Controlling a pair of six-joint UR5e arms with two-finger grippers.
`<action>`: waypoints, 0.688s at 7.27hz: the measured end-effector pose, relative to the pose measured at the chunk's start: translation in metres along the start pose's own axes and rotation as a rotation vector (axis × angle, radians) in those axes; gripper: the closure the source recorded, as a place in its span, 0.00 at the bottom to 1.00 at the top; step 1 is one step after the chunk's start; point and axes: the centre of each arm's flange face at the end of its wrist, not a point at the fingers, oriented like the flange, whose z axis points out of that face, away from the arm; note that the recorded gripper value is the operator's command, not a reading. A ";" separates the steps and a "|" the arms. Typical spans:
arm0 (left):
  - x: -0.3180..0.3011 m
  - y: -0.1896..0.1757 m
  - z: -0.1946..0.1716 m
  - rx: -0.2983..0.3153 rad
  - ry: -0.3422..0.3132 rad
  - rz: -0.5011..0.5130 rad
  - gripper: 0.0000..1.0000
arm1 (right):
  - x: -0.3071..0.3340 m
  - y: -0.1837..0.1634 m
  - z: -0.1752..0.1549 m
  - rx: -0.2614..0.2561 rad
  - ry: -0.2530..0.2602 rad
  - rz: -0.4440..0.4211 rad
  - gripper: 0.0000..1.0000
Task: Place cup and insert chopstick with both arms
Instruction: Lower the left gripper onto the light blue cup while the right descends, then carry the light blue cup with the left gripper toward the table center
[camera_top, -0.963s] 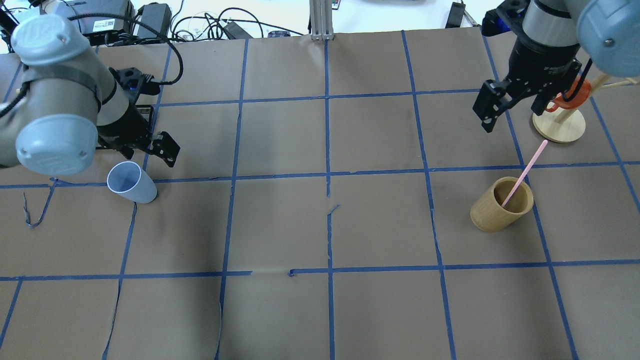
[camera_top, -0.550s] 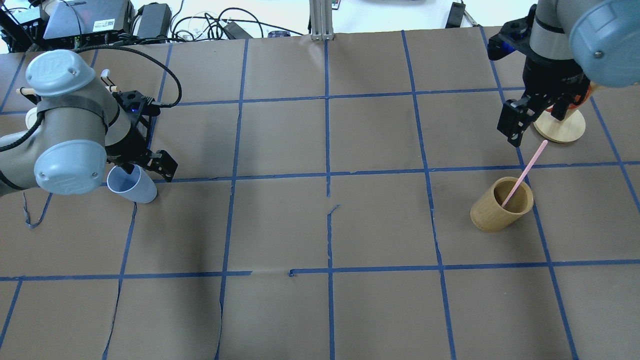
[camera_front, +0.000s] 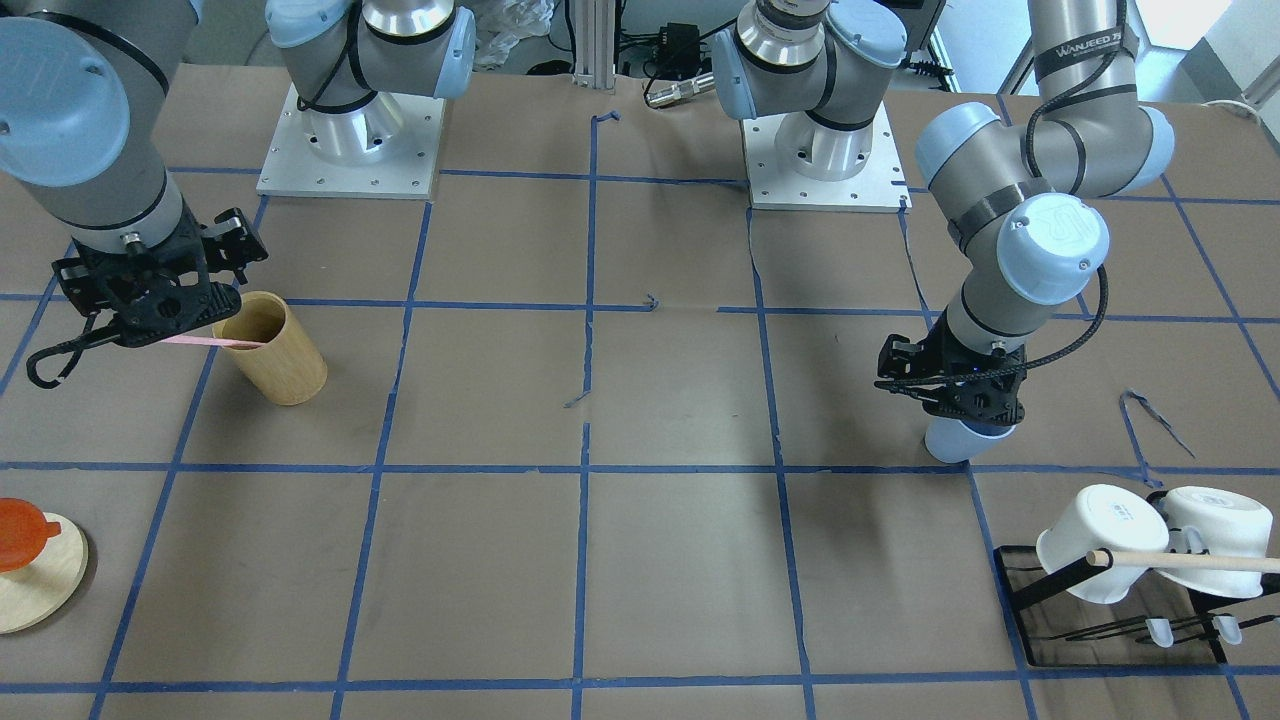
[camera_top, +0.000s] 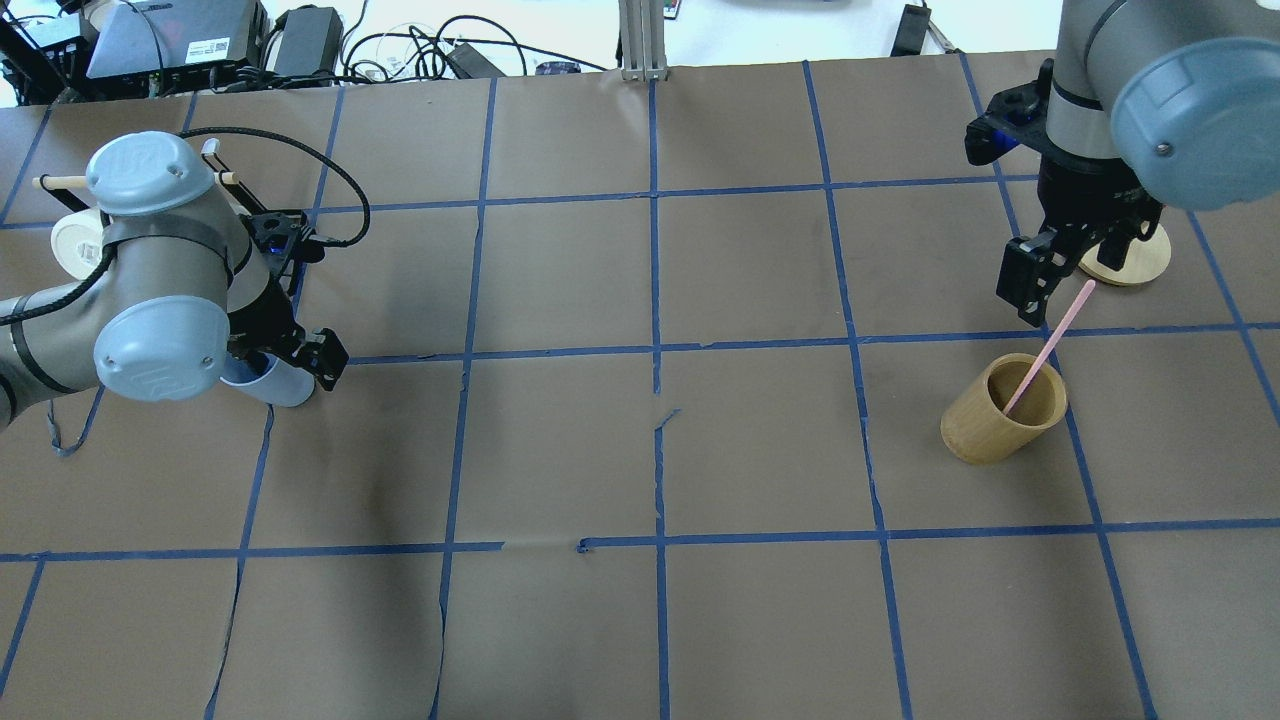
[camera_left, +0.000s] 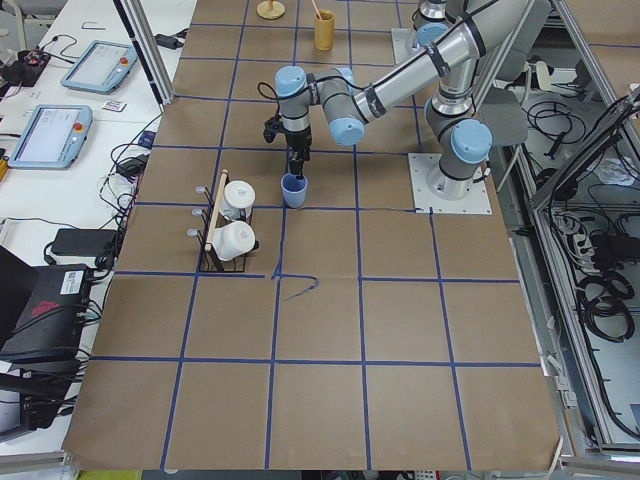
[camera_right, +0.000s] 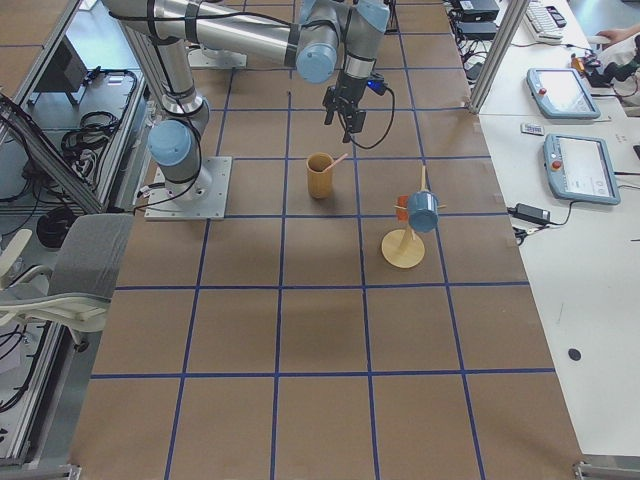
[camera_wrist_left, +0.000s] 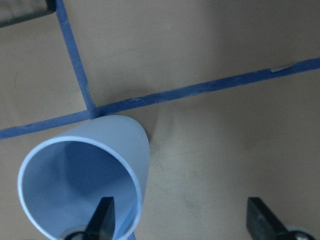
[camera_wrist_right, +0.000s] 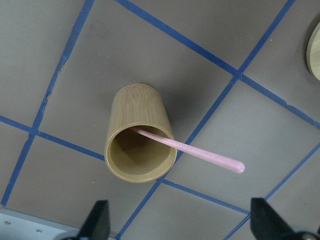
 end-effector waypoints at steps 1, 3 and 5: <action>-0.001 -0.001 -0.001 0.003 -0.002 -0.001 1.00 | 0.000 0.000 0.001 0.000 -0.001 0.001 0.00; -0.003 -0.002 -0.007 0.013 -0.011 -0.005 1.00 | 0.000 -0.003 0.006 -0.010 -0.010 -0.002 0.00; -0.007 -0.003 -0.016 0.016 -0.043 -0.007 1.00 | 0.000 -0.006 0.012 -0.024 -0.016 -0.009 0.00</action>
